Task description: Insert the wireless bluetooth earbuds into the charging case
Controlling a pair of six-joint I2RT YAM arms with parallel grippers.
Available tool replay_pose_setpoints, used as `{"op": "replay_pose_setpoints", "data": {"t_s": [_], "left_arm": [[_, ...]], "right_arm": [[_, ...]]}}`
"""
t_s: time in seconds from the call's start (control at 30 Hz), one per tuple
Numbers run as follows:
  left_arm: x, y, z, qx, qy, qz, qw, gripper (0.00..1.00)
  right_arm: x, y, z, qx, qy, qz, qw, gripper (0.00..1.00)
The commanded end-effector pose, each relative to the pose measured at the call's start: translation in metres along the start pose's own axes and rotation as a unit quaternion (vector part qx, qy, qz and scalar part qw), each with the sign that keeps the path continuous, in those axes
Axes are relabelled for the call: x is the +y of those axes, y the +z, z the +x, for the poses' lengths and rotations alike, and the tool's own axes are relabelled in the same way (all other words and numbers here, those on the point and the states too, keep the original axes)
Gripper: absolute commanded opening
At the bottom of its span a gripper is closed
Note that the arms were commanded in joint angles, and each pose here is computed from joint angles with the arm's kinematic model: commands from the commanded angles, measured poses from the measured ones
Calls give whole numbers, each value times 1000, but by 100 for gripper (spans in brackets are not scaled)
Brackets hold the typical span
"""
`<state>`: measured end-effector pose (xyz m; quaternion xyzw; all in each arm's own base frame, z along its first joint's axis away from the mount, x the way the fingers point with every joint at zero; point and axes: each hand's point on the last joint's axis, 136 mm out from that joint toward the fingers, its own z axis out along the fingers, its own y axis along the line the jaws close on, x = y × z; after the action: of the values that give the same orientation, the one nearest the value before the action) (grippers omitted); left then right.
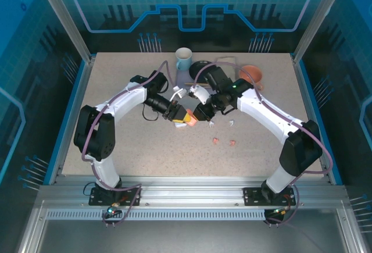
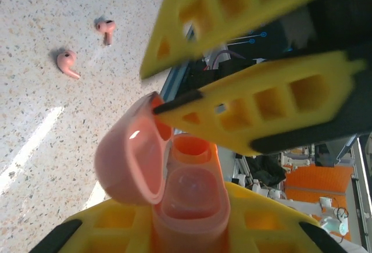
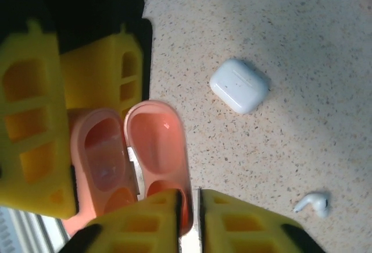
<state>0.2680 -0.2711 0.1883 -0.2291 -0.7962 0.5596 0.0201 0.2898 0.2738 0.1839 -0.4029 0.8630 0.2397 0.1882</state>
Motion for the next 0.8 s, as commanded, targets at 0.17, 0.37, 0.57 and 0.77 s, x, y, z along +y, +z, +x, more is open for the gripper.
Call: {"op": "replay_pose_setpoints", "data": {"t_s": [0.17,0.37,0.57,0.77], "left_arm": [[15,-4,-9,-48,40,-67,996,0],[26,-13,-23,-131,121,-130,975,0],[31,-17,-27,-212,250,-208,921,0],[18,-19,-23,-315,372,-213,847,0]], "right_arm": [[-32,-96,-18,-127,116,58,983,60],[-65,-113,7,-138,243,133,951,68],[-83,-97,33,-130,313,171,925,76],[-96,-63,69,-85,365,185,909,75]]}}
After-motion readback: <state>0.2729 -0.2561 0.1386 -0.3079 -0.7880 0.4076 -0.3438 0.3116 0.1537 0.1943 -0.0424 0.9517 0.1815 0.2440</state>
